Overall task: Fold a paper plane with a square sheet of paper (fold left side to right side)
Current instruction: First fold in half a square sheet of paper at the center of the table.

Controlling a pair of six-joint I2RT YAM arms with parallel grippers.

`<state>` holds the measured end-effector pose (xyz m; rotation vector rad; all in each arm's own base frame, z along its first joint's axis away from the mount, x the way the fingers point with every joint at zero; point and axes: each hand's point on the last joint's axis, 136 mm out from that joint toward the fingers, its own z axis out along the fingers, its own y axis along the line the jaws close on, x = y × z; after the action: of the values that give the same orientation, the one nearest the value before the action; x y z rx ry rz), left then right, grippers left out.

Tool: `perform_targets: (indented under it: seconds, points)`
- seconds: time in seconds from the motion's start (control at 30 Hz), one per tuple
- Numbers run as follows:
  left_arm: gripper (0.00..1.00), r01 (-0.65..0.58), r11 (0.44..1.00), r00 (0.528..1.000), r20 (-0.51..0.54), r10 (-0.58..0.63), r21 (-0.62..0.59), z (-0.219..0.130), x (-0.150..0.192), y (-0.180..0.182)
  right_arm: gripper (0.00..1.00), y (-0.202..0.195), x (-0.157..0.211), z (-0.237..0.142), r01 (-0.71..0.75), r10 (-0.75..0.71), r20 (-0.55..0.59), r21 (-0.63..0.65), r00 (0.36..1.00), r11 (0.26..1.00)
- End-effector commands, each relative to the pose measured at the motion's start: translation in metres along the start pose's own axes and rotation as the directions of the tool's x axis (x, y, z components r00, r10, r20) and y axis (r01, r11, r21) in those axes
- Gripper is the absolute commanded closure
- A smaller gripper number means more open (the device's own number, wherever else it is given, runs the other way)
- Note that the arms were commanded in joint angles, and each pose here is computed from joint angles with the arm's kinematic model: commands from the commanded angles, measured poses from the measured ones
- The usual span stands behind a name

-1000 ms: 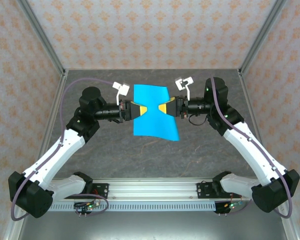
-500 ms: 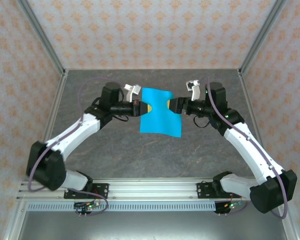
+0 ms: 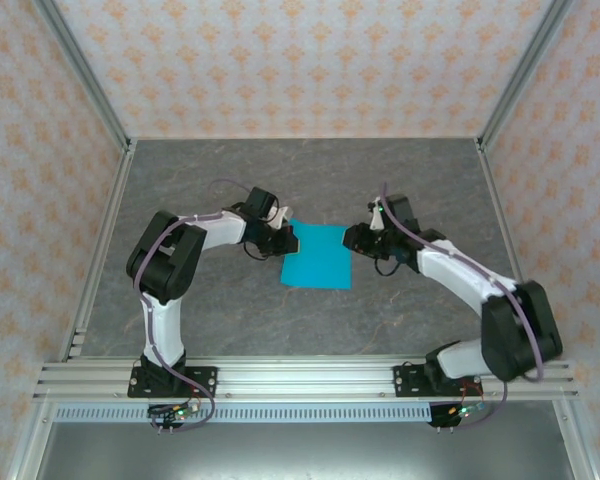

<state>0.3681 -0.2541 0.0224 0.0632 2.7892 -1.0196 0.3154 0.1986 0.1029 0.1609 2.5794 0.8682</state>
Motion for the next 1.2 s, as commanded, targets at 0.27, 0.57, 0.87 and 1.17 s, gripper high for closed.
perform_targets:
  seconds: [0.27,0.57,0.87,1.17]
  points:
    - [1.00,-0.050,0.998,0.999,-0.011,0.050,-0.039,-0.015,0.002,-0.009,0.82,-0.027,0.006,0.074,-0.141,0.154,-0.082,0.140,0.985,0.980]
    - [0.69,-0.028,0.980,0.999,0.048,0.019,0.198,-0.041,-0.009,-0.069,0.82,-0.065,0.038,0.082,-0.132,0.190,-0.167,0.308,0.967,0.942]
    - [0.52,-0.033,0.950,0.999,0.030,0.025,0.309,-0.039,-0.008,-0.112,0.81,-0.063,0.042,0.087,-0.139,0.191,-0.175,0.272,0.966,0.952]
    - [0.47,0.003,0.957,1.000,-0.001,-0.003,0.289,-0.013,-0.010,-0.102,0.73,-0.028,0.011,0.073,-0.168,0.175,-0.093,0.076,0.980,0.983]
